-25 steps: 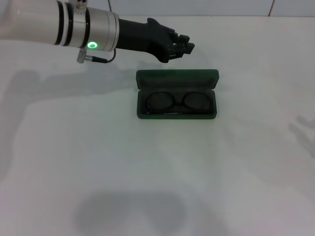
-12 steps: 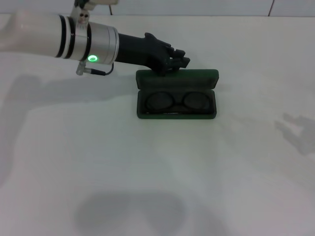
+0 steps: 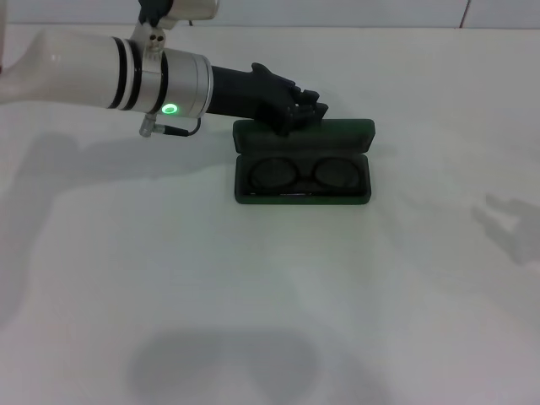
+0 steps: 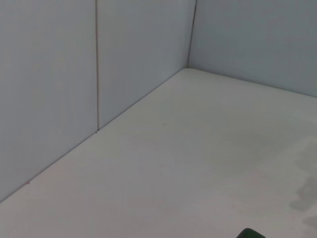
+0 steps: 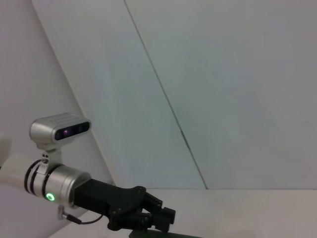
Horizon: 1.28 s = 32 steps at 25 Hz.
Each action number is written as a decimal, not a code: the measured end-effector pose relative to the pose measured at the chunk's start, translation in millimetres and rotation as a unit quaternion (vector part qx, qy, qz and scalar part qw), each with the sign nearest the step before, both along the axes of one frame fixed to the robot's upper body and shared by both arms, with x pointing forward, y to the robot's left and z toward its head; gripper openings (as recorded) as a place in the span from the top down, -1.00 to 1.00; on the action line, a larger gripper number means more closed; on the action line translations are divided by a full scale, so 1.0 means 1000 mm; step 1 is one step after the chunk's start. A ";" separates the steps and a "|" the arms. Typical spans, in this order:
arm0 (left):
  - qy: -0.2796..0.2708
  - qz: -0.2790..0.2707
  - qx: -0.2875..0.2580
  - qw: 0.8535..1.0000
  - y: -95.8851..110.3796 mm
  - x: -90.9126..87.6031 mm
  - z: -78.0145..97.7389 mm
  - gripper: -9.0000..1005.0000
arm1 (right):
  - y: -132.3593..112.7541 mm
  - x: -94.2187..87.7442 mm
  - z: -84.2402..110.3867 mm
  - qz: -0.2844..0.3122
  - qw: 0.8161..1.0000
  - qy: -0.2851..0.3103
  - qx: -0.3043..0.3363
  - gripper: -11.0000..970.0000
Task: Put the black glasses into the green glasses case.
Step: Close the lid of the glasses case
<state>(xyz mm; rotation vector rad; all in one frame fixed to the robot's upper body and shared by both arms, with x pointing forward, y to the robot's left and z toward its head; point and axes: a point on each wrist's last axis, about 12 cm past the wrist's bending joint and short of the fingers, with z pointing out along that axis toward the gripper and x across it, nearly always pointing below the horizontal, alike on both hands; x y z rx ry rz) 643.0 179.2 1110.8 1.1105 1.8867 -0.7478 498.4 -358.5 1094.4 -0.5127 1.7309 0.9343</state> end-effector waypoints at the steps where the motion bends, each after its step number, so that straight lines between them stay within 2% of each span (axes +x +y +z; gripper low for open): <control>1: 0.000 0.000 0.000 1.000 0.000 0.000 0.000 0.54 | 0.000 0.000 0.000 -0.002 1.000 0.000 -0.001 0.27; 18: 0.022 -0.011 0.012 1.000 -0.004 -0.010 -0.012 0.54 | 0.001 -0.001 -0.005 -0.008 1.000 0.008 0.005 0.21; 32: 0.043 -0.075 0.021 0.996 -0.011 -0.027 -0.018 0.53 | 0.003 0.002 -0.004 -0.005 1.000 0.006 0.006 0.16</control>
